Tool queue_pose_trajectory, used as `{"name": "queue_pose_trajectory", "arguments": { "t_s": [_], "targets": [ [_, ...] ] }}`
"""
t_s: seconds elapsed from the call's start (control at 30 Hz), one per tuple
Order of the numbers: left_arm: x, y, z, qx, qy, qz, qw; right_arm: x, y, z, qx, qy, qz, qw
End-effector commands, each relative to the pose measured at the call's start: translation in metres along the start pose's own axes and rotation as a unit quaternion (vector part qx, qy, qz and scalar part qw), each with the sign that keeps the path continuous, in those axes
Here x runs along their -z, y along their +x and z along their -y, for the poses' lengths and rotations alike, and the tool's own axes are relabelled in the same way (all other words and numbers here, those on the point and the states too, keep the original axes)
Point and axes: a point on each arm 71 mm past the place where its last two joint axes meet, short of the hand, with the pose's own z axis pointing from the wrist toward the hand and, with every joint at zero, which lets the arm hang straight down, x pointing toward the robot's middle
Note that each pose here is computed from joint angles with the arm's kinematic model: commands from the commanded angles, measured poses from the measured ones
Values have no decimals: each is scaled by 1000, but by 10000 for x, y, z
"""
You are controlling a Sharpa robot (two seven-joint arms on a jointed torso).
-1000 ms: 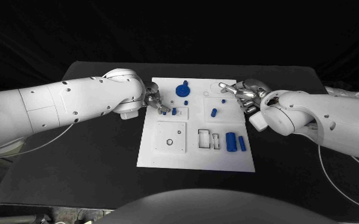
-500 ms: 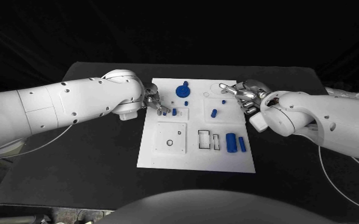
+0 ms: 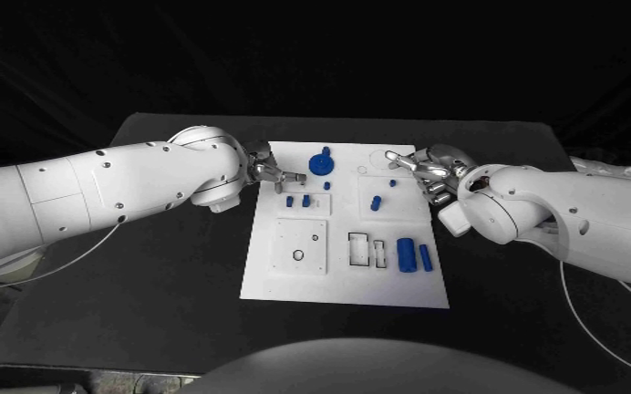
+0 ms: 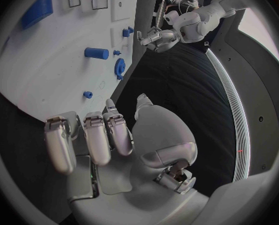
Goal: Assemble the parts on the task board
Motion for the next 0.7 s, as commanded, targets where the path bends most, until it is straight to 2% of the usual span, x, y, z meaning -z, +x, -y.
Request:
{"name": "queue_pose_trajectory", "arguments": {
  "t_s": [0.03,0.17,0.3,0.37,0.43,0.53,0.6,0.7],
  "targets": [
    [33,-133,68,78,68,83,991,1,8,-3,2,-6,-3,1000],
    [72,-222,63,137,105,133,976,2,9,-6,1,-7,-2,1000],
    [116,-316,93,197,159,185,950,1,11,-13,0,-11,-1,1000],
    [128,-353,128,222,193,199,935,1,12,-18,-1,-14,0,1000],
    [129,-380,172,236,224,207,923,1,12,-23,-2,-17,1,1000],
    [112,-399,248,234,263,205,913,3,12,-28,-3,-21,1,1000],
    [96,-403,306,219,285,202,911,6,10,-29,-4,-22,2,1000],
    [63,-387,432,160,320,195,913,10,3,-27,-5,-24,2,1000]
  ]
}}
